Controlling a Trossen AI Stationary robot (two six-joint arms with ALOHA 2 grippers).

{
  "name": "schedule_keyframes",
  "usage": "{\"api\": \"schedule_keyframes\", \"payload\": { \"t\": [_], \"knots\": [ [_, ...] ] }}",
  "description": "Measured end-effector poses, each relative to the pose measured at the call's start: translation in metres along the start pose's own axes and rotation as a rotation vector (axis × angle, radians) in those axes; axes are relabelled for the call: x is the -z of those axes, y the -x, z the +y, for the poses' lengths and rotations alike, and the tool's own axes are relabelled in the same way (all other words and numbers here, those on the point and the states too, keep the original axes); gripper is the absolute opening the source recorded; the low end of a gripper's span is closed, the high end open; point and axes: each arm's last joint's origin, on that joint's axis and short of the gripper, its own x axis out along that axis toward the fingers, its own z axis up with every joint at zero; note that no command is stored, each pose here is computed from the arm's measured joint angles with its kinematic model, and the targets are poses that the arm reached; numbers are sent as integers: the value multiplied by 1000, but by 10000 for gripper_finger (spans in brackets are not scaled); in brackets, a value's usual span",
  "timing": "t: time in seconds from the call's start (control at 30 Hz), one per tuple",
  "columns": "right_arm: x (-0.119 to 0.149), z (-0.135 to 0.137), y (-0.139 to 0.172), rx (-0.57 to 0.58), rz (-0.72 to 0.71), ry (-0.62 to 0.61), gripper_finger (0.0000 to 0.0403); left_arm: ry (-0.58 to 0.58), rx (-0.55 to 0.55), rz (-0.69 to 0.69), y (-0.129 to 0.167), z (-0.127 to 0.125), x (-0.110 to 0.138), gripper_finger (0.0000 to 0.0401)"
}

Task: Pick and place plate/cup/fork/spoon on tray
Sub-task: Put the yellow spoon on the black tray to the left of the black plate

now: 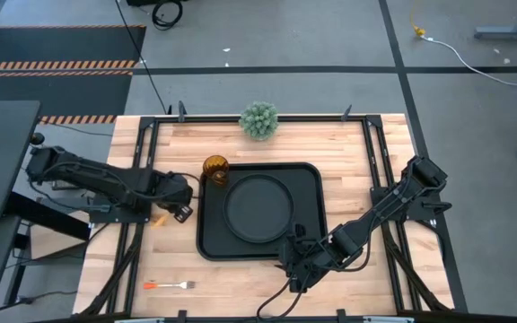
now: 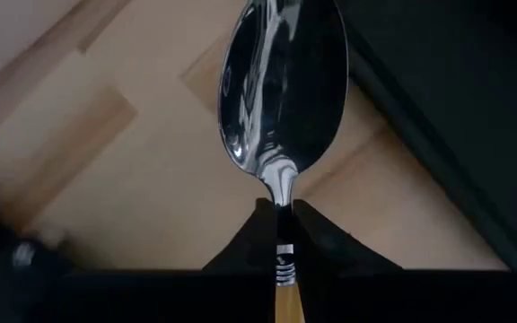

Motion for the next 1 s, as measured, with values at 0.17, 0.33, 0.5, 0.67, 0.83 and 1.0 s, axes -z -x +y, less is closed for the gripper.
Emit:
{"api": "schedule_keyframes", "payload": {
  "t": [0.17,0.33,0.5,0.67,0.83,1.0],
  "knots": [
    [1,0,0,3,6,1,197,109,74,-46,21,-21,11,21],
    [2,2,1,0,10,10,197,302,162,-148,21,-43,27,21],
    [7,7,4,-7,21,30,197,448,169,-232,9,-60,35,22],
    [11,13,8,-20,26,32,197,518,200,-245,-10,-79,27,22],
    [14,18,11,-33,26,26,197,571,281,-232,-26,-94,6,22],
    [15,21,13,-39,24,30,197,588,253,-200,-42,-90,-18,23]
  ]
}}
